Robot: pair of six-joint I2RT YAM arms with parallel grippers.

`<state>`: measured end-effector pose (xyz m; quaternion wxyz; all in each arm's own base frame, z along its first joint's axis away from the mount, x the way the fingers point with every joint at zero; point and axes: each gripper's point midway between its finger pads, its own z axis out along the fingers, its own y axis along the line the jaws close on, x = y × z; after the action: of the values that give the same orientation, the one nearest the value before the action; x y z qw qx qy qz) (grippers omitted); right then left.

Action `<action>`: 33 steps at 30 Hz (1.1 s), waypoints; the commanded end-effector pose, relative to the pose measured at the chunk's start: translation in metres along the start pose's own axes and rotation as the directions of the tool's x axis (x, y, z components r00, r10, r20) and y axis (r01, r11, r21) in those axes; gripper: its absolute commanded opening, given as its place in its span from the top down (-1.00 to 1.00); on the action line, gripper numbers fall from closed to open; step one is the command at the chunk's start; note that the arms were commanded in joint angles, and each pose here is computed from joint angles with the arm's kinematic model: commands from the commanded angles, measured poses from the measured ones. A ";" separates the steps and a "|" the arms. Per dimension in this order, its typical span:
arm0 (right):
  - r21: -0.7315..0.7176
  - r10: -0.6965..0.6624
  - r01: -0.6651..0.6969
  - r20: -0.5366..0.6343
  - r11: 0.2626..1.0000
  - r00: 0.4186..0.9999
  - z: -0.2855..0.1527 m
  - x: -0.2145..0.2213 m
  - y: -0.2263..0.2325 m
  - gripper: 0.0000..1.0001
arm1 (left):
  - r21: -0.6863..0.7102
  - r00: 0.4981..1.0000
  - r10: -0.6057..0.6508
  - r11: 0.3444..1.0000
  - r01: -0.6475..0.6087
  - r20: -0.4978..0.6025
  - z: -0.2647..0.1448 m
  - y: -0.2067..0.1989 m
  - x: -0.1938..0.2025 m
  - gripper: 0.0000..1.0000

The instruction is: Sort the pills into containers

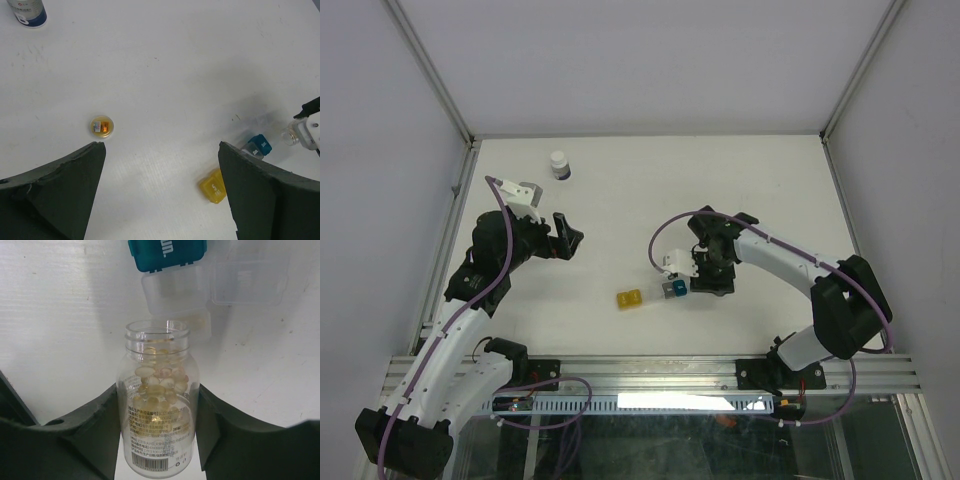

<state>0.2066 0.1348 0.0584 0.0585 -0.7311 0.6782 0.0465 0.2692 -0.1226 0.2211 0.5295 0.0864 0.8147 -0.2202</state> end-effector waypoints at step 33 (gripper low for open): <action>0.114 -0.027 0.030 -0.031 0.993 0.999 -0.008 -0.005 -0.017 1.00 | 0.017 0.998 0.032 0.999 -0.033 0.057 -0.004 -0.002 -0.013 -0.98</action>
<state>0.2074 0.1386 0.0609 0.0571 -0.7371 0.6727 0.0304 0.2676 -0.1223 0.2206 0.5316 0.0869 0.8131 -0.2207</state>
